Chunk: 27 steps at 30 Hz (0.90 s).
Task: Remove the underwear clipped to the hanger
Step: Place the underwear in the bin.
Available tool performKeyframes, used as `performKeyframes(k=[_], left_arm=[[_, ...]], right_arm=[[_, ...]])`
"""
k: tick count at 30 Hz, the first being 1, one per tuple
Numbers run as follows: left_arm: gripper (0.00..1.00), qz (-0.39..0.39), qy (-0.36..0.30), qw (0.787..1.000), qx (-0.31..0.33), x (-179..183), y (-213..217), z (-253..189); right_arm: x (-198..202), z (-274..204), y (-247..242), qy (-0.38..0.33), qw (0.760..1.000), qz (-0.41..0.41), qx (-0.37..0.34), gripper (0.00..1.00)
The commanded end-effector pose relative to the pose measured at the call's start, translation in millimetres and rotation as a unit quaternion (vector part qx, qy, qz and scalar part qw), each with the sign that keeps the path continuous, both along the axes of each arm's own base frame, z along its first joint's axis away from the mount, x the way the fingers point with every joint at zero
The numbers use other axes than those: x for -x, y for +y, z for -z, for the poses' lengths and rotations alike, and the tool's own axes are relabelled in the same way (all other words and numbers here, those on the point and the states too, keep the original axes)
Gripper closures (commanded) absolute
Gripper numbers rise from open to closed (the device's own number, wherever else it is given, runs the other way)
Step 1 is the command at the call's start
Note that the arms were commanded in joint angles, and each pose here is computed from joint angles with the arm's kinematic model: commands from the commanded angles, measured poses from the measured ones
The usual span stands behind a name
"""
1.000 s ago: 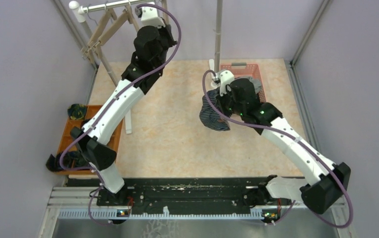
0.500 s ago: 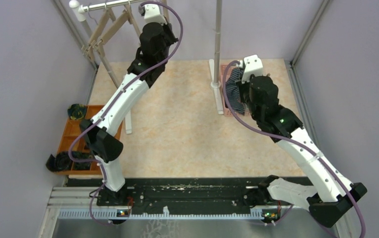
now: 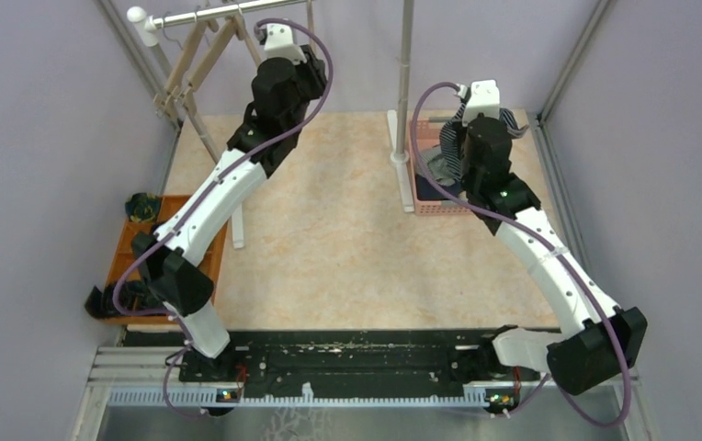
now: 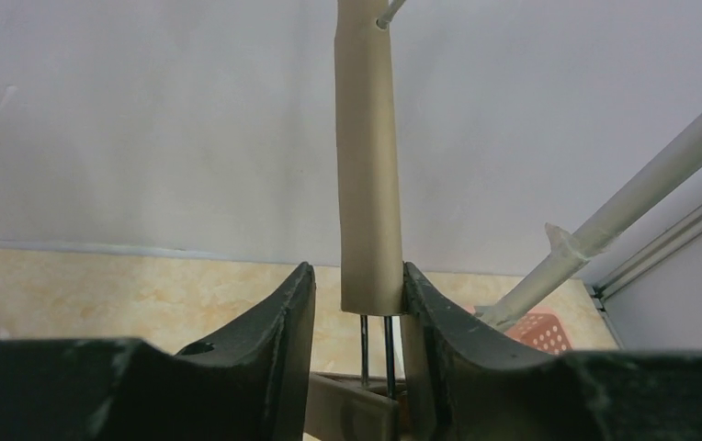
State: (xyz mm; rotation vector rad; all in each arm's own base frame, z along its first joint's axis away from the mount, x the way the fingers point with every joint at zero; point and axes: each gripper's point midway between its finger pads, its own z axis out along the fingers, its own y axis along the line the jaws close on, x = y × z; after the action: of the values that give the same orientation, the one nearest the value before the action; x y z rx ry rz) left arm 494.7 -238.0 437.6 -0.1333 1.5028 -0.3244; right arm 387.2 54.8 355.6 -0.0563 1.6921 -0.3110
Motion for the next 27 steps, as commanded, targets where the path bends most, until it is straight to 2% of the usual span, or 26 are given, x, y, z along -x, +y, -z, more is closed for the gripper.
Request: performKeyframes(k=[1,10,19,27], left_arm=[[0.55,0.004,-0.028,0.999,0.023,21,13,-23],[0.42,0.075,-0.035,0.996,0.044,44,-2,-32],[0.39,0.086,-0.026,0.994,0.056,75,8,-26],[0.34,0.118,-0.051,0.990,0.064,117,18,-44]], right_arm=[[-16,-21,-2,-0.045,0.999,0.001,-0.021,1.00],[-39,14,-10,-0.016,1.000,0.003,-0.018,1.00],[-62,34,-25,-0.001,1.000,0.012,-0.021,1.00],[-77,54,-24,0.017,1.000,0.008,-0.022,1.00]])
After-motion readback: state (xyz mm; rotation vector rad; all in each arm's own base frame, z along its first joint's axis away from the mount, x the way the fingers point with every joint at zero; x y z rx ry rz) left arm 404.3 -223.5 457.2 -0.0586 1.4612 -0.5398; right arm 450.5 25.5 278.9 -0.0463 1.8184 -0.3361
